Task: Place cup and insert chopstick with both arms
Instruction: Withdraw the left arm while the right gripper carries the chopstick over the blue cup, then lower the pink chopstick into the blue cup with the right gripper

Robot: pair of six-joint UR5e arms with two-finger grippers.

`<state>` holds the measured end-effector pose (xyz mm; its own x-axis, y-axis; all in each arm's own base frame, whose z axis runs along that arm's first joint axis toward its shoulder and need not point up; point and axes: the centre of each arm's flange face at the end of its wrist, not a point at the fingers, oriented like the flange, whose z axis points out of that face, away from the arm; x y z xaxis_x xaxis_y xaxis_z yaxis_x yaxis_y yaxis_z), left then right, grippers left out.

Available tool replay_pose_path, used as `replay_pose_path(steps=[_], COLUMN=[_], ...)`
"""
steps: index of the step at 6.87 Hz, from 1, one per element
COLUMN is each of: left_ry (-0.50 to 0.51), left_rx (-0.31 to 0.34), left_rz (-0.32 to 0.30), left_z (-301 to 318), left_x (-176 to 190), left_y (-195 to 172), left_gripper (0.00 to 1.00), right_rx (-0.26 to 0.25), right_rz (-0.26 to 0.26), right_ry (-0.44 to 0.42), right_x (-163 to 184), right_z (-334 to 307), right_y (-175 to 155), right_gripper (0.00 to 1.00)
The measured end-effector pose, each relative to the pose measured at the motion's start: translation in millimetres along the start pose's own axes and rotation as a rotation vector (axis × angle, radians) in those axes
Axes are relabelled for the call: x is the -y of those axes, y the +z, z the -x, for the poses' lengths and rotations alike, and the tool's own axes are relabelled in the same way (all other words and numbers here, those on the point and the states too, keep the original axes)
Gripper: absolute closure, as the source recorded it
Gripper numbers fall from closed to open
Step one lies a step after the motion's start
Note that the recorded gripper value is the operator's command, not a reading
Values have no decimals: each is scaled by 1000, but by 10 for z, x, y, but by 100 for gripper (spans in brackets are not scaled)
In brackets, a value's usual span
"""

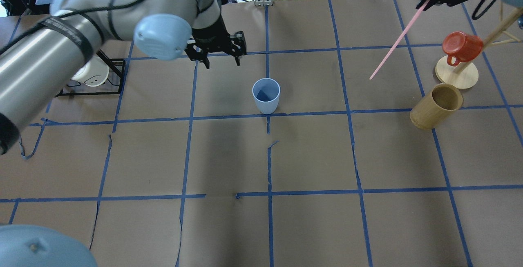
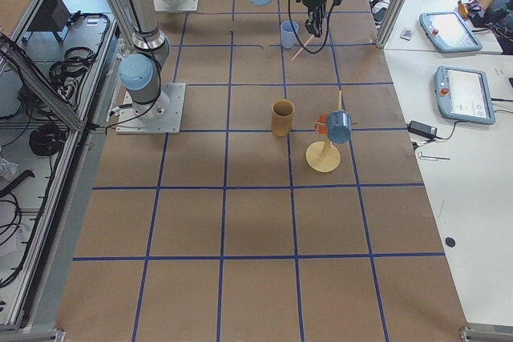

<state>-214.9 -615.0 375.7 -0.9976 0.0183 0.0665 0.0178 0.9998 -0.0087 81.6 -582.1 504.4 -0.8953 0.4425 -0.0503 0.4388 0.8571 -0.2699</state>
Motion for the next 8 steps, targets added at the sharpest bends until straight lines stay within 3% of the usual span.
replay_pose_path(steps=[1, 3, 4, 6, 8], left_ry=[58, 110, 112, 113, 141], left_rx=[7, 30, 51, 55, 61], left_rz=[19, -26, -64, -87, -85], left_z=[506, 1182, 1288, 1295, 1077], left_x=[-44, -384, -554, -759, -910], left_y=[-265, -817, -1079, -1209, -1241], left_gripper=[16, 16, 16, 13, 9], right_rx=[-27, -41, -52, -83, -71], right_rz=[-27, -70, -101, -163, -171], right_ry=[8, 42, 43, 14, 54], right_x=[-249, -760, -958, -1262, -1431], right_z=[437, 1168, 1450, 1931, 2149], right_y=[40, 88, 116, 144, 154], right_gripper=[95, 96, 95, 95, 95])
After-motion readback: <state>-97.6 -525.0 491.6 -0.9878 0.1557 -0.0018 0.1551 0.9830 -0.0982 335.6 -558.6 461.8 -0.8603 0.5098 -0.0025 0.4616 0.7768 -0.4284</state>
